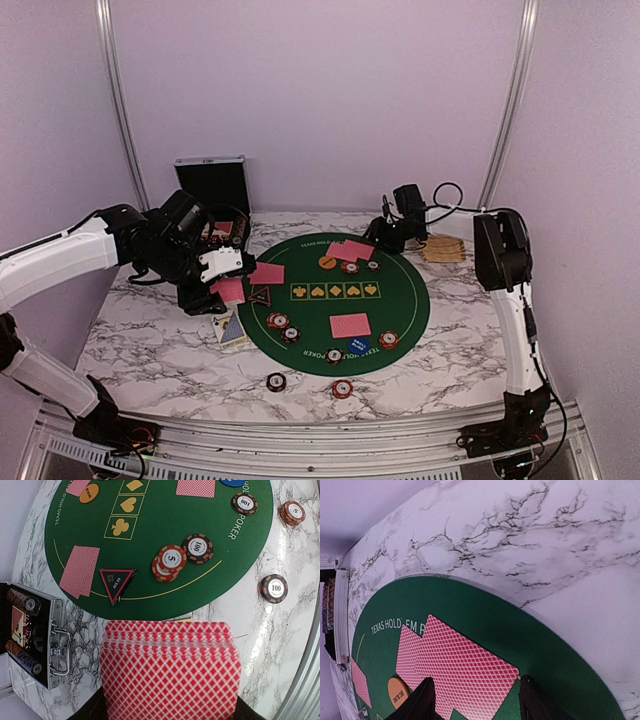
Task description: Distribute texas hold em gaming equipment
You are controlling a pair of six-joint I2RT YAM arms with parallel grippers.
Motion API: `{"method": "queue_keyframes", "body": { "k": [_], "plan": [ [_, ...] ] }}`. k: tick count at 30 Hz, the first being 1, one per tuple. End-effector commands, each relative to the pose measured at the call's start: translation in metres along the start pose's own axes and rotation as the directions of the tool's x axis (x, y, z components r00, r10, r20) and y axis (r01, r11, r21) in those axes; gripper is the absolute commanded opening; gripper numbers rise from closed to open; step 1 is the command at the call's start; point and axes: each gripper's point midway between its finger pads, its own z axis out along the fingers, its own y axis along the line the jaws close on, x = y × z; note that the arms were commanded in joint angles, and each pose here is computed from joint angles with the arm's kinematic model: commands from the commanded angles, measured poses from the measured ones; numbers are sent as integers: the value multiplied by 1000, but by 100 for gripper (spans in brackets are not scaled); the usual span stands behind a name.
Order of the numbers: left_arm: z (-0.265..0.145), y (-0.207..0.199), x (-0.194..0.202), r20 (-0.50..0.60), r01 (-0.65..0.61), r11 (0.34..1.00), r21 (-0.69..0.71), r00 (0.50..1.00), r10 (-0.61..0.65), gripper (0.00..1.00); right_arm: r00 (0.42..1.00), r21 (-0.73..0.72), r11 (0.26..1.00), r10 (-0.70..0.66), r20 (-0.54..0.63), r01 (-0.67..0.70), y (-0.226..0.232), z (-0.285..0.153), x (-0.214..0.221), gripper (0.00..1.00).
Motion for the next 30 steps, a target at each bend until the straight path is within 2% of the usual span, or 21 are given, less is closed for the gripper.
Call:
{"method": "queue_keyframes", "body": {
  "k": [1, 30],
  "plan": [
    [-9, 1, -3, 26, -1, 1000, -13, 1000, 1, 0, 997, 85, 994, -71, 43, 67, 9, -31, -16, 57],
    [-10, 0, -3, 25, -4, 1000, -10, 1000, 4, 0, 995, -17, 1000, -12, -99, 10, 19, 25, 41, 57]
  ]
}}
